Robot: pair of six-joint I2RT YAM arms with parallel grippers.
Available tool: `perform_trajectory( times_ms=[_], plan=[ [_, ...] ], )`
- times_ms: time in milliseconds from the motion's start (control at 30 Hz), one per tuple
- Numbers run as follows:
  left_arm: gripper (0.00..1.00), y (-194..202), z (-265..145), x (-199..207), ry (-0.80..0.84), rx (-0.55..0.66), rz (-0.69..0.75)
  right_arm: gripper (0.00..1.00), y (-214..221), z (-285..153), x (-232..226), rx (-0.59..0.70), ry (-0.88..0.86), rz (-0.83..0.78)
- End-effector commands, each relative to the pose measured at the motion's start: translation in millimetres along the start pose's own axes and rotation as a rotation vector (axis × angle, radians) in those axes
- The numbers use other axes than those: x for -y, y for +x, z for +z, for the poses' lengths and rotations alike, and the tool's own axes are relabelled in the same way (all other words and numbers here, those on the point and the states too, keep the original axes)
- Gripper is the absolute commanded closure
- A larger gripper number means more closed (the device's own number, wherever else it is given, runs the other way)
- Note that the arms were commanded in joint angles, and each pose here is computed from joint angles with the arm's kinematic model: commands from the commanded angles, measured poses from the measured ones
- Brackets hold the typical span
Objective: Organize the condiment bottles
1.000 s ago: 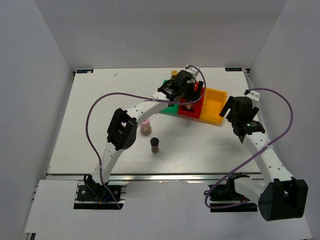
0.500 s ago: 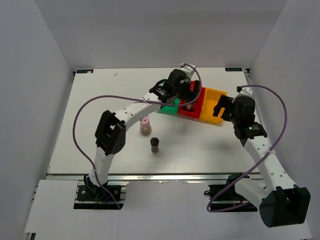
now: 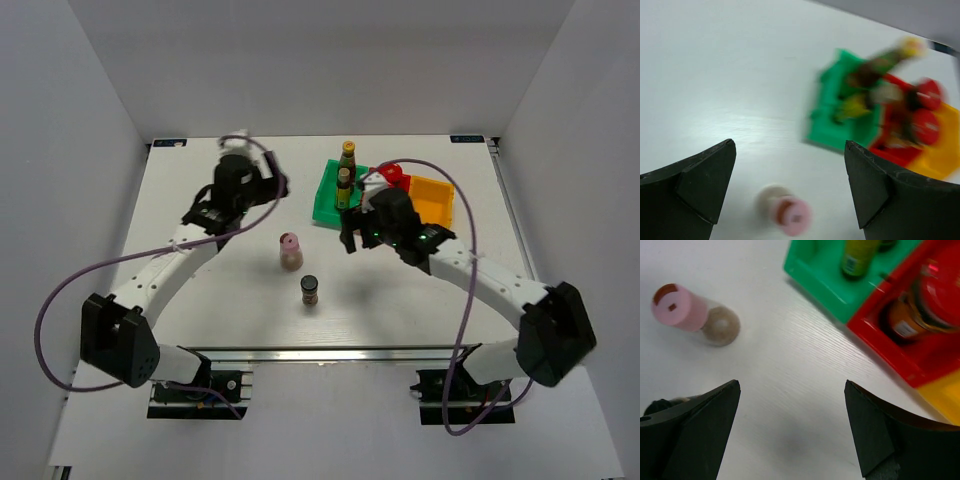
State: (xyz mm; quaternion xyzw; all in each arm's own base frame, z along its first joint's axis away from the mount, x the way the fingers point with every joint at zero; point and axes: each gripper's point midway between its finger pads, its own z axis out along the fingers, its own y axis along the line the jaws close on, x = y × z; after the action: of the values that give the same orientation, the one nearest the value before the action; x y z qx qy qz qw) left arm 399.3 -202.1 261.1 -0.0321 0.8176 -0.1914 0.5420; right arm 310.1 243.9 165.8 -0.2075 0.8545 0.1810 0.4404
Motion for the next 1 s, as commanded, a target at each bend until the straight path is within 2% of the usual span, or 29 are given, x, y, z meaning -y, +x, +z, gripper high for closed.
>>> perform_trajectory(
  times_ms=[0,33,100,267,433,667,767,800,967],
  plan=[
    [0.02,15,-13,-89,-0.215,-0.027,-0.202,0.11,-30,20,-48,0.048,-0.097,-0.134],
    [0.02,25,-17,-104,-0.253,-0.040,-0.228,0.11,-40,22,-69,0.062,-0.131,-0.187],
    [0.02,15,-28,-128,-0.300,0.004,-0.272,0.11,-29,41,-84,0.015,-0.141,-0.245],
    [0.02,16,-40,-151,-0.336,0.026,-0.293,0.11,-27,76,-124,-0.039,-0.165,-0.315],
    [0.02,20,-45,-159,-0.354,0.011,-0.266,0.11,-19,105,-131,-0.097,-0.120,-0.326],
    [0.02,18,-49,-165,-0.360,0.029,-0.253,0.13,-6,118,-143,-0.144,-0.138,-0.328],
    [0.02,20,-47,-160,-0.329,0.025,-0.254,0.24,2,119,-152,-0.141,-0.167,-0.330],
    [0.02,21,-46,-159,-0.320,0.023,-0.252,0.32,4,119,-154,-0.140,-0.171,-0.324],
    [0.02,25,-45,-158,-0.312,0.007,-0.251,0.60,-6,118,-158,-0.103,-0.171,-0.301]
  ],
)
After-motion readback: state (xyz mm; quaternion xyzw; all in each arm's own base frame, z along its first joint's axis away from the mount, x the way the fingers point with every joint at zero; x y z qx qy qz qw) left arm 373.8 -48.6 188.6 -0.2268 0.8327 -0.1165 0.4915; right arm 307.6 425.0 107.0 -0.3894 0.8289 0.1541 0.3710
